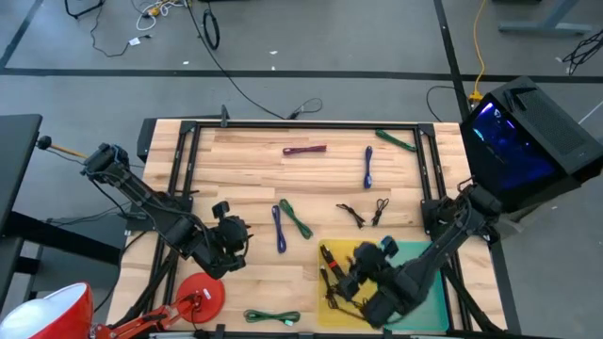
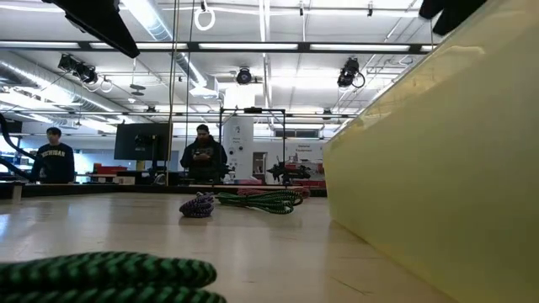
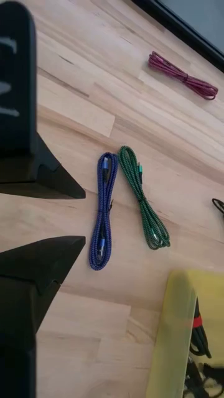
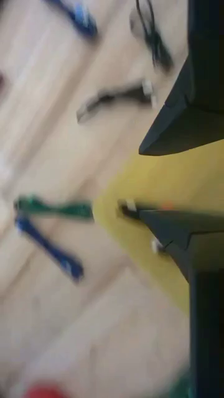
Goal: Pick & Place USB Port
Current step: Put the black charger cable into the yellow bin
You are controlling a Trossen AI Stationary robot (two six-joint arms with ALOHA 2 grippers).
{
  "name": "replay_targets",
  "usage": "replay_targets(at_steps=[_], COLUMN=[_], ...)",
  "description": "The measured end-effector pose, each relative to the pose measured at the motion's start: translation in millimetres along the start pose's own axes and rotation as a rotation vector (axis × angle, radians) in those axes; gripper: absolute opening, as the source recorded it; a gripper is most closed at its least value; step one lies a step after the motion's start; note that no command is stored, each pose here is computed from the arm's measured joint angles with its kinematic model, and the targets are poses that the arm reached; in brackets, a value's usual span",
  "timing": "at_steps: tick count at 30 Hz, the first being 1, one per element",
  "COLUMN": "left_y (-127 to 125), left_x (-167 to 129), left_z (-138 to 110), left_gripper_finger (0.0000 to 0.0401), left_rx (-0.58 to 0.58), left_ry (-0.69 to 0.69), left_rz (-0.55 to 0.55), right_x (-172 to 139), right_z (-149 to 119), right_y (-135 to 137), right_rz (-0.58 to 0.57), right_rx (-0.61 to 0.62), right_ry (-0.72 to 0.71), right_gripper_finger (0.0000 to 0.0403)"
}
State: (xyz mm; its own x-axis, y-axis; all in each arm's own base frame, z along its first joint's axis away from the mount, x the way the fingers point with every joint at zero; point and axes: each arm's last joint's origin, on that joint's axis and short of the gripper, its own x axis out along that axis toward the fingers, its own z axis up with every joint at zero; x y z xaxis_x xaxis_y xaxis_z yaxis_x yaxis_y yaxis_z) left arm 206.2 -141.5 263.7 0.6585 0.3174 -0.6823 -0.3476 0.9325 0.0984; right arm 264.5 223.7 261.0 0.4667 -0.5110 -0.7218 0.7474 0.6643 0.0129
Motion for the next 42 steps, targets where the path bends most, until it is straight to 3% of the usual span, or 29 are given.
replay_targets(at_steps=[7, 15, 23, 30, 36, 42], left_y=[-0.4, -0.4, -0.4, 0.1, 1.0, 1.5], left_x=[-0.1, -0.1, -0.1, -0.1, -0.1, -0.1], left_z=[-0.2, -0.1, -0.1, 0.3, 0.9, 1.3], left_gripper_finger=[0.0112, 0.0112, 0.0112, 0.0112, 0.0112, 0.0112], left_rx=[0.000, 0.045, 0.099, 0.143, 0.186, 0.188], left_ry=[0.007, 0.006, 0.005, -0.010, -0.032, -0.046], left_rz=[-0.008, -0.009, -0.007, 0.009, 0.036, 0.054], right_x=[35.3, 82.1, 152.9, 207.4, 224.7, 223.9], right_z=[37.8, 85.4, 119.7, 112.4, 104.5, 90.9], right_y=[-21.2, -42.0, -109.9, -154.5, -153.3, -150.6], right_rz=[-0.237, -0.345, -0.510, -0.406, -0.116, -0.084], right_rx=[-0.070, -0.190, -0.223, -0.199, -0.212, -0.265], right_ry=[0.092, 0.243, 0.460, 0.653, 0.755, 0.792], right_gripper_finger=[0.0153, 0.0153, 0.0153, 0.0153, 0.0153, 0.0153])
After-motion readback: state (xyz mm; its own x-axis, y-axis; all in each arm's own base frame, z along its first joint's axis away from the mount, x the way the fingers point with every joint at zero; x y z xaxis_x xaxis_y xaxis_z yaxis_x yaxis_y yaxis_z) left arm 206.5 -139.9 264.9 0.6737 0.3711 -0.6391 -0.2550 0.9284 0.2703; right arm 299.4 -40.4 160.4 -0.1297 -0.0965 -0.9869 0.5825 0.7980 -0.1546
